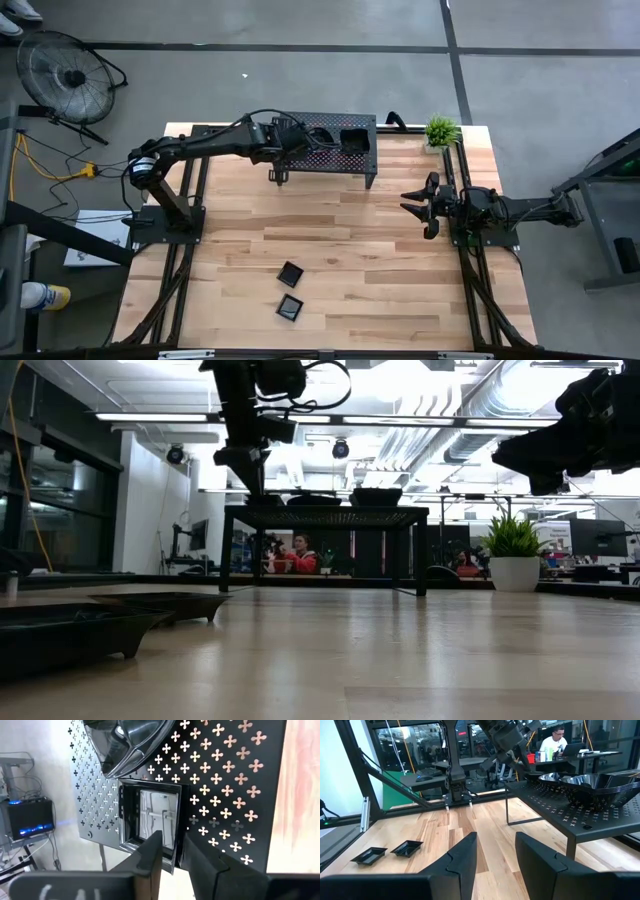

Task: Pick & Place Mini shaped plates
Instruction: Stack the top left black square plate on top of the black square plates on the shelf

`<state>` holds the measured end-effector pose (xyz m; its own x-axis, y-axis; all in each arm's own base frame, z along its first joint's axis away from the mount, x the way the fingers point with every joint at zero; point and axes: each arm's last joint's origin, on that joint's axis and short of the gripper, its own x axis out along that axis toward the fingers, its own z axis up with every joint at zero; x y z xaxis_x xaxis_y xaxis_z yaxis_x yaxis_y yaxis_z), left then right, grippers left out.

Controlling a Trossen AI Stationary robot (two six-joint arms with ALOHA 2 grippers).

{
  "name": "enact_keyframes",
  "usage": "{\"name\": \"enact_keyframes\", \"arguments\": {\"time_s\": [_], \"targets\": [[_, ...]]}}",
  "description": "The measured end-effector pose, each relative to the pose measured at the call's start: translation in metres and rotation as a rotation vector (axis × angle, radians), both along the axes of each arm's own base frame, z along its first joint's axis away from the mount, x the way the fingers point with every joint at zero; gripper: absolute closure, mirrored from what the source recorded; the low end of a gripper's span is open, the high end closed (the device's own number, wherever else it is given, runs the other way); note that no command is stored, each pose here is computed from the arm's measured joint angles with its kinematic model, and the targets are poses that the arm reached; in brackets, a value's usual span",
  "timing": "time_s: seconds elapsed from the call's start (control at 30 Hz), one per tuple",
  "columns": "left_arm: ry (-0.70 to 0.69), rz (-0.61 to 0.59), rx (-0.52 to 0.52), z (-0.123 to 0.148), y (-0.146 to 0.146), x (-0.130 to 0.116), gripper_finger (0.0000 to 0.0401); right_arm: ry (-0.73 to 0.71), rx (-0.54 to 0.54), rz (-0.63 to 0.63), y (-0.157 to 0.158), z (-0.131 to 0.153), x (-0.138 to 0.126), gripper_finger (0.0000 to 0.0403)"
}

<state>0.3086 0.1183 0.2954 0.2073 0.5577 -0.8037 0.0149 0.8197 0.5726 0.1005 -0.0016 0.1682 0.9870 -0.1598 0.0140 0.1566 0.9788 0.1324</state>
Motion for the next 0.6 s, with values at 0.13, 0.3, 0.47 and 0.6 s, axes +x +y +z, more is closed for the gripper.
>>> {"name": "enact_keyframes", "arguments": {"time_s": [0.13,0.3,0.47,0.6], "targets": [[0.007,-0.013,-0.025,0.002,-0.001,-0.001,0.0317,0.0,0.0,0.0,0.0,0.0,0.0,0.0273],[0.01,-0.027,-0.05,0.013,-0.005,-0.002,0.0316,0.0,0.0,0.0,0.0,0.0,0.0,0.0273],[0.025,-0.054,-0.059,0.024,-0.015,-0.002,0.0316,0.0,0.0,0.0,0.0,0.0,0.0,0.0273],[0.024,-0.046,-0.021,0.026,-0.019,0.0,0.0316,0.0,0.0,0.0,0.0,0.0,0.0,0.0273]]}}
